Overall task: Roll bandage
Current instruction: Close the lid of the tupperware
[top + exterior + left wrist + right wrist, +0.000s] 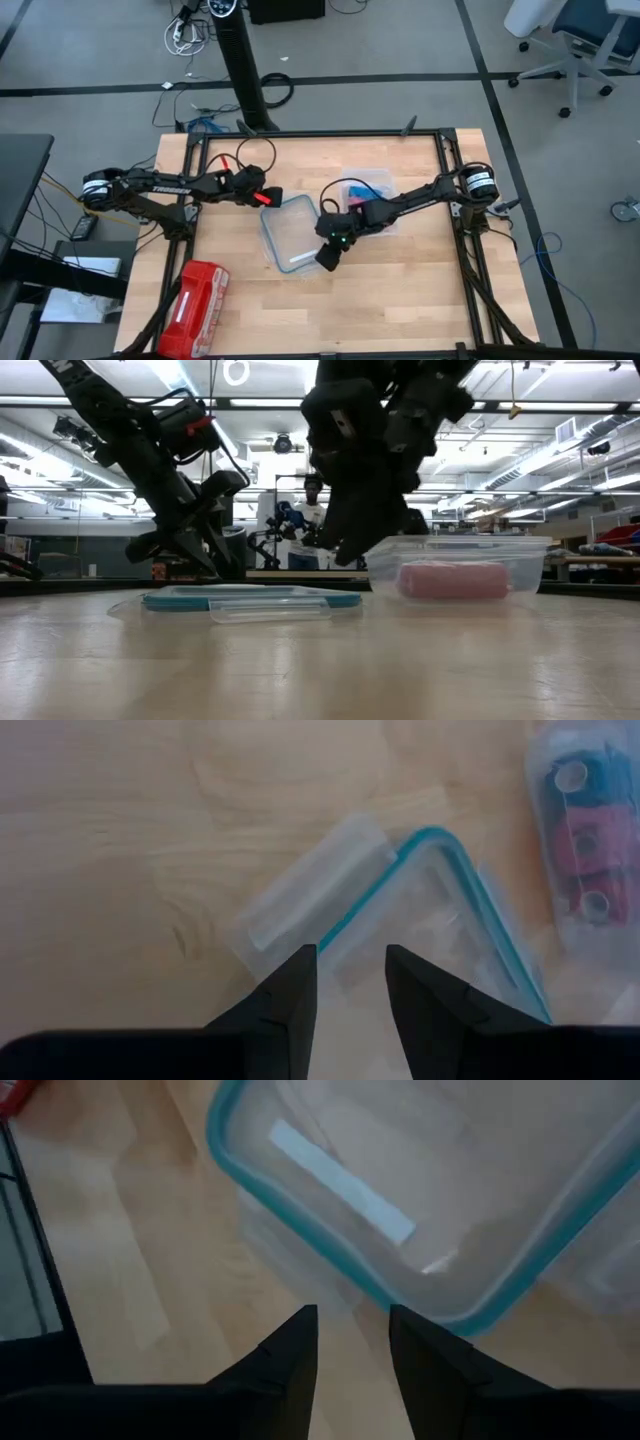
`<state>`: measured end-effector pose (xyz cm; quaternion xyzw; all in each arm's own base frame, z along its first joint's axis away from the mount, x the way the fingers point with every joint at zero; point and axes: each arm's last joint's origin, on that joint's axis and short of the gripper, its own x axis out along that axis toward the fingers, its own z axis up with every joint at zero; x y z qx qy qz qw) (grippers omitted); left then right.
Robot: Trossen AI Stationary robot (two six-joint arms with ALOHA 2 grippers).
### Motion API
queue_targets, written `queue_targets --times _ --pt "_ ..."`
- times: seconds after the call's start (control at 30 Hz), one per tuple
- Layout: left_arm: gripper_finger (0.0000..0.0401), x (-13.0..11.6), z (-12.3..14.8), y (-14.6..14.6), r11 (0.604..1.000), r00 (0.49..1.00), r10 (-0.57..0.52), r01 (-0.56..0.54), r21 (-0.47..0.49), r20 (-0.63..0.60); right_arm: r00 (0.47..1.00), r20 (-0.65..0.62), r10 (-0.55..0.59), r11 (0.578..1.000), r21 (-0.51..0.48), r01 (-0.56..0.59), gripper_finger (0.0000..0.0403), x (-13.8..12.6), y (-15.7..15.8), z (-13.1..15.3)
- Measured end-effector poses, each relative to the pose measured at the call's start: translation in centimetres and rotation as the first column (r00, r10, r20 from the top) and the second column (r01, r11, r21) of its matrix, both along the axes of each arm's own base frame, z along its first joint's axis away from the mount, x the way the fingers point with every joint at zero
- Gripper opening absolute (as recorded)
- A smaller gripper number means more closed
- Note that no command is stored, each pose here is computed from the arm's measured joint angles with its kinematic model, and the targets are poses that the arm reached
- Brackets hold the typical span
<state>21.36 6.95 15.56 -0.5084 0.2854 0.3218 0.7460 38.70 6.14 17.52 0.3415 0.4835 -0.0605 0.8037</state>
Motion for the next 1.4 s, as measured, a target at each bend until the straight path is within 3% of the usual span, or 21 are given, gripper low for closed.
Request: queue_targets --times 0.37,0.67,0.93,1.4 --pt "0.0126 0.2 0.0 -0.6 0.998 0.998 -0.058 0.058 -0.002 0.002 1.0 0.03 0.001 0.994 -0.106 0.002 0.0126 -0.4 1.9 0.3" --pt "0.0126 0.1 -0.1 -0.6 0.999 0.999 -0.053 0.053 -0.01 -0.005 0.999 0.026 -0.045 0.995 -0.088 0.047 0.0126 -0.4 1.9 0.3" --pt "0.0126 0.0 -0.1 -0.4 0.994 1.0 0.013 -0.012 -0.106 0.011 0.998 0.057 -0.031 0.995 -0.091 0.037 0.0126 -0.4 1.9 0.9" --pt "0.0126 -0.6 -0.6 -0.5 0.993 0.996 0.047 -0.055 -0.101 -0.074 0.997 0.057 -0.042 0.993 -0.106 0.048 0.0126 -0.4 1.9 0.9"
